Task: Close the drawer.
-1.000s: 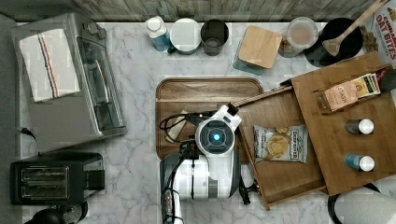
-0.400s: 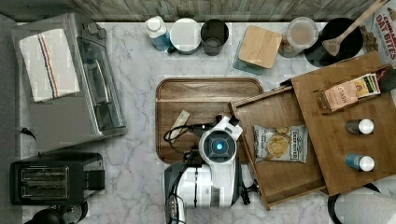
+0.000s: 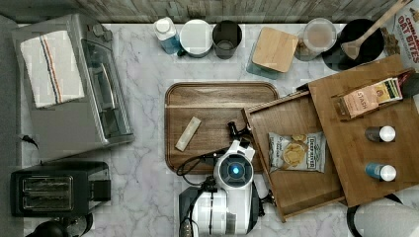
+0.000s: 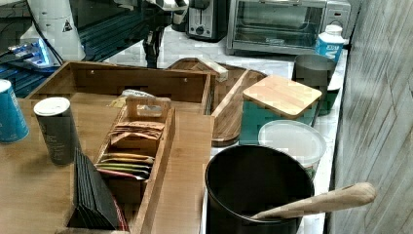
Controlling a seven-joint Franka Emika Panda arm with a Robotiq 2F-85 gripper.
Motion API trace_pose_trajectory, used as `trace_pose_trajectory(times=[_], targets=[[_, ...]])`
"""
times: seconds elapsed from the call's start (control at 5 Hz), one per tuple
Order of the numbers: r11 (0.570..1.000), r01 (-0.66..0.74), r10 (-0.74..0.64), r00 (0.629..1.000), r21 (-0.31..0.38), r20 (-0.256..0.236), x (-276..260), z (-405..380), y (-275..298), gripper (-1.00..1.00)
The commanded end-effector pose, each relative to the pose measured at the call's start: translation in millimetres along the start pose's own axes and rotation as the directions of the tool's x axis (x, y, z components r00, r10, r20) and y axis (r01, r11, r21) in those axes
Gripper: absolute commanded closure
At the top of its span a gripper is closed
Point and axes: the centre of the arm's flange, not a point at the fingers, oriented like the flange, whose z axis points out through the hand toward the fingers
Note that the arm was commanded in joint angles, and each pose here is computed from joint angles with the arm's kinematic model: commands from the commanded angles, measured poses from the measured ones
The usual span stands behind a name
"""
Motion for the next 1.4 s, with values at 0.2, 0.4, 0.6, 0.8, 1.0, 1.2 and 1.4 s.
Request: trace_pose_trajectory(times=[0.2, 0.4, 0.6, 0.8, 1.0, 1.2, 1.4], targets=[[0.991, -0.015, -0.014, 0.978, -0.135, -0.208, -21.3, -43.4, 57.9, 1.00], [0.985, -0.027, -0.012, 0.975, -0.170, -0.223, -20.5, -58.6, 71.1, 1.00], [0.984, -0.017, -0.032, 0.962, -0.176, -0.272, -20.6, -75.2, 98.2, 1.00], [0.989, -0.017, -0.024, 0.960, -0.144, -0.277, -13.2, -70.5, 131.6, 1.00], [0.983, -0.061, 0.011, 0.961, -0.174, -0.276, -11.2, -77.7, 156.0, 1.00], [0.967, -0.119, 0.061, 0.967, -0.224, -0.248, -7.7, -108.1, 181.9, 1.00], [0.958, -0.128, 0.061, 0.965, -0.257, -0.254, -10.2, -129.4, 215.0, 1.00]])
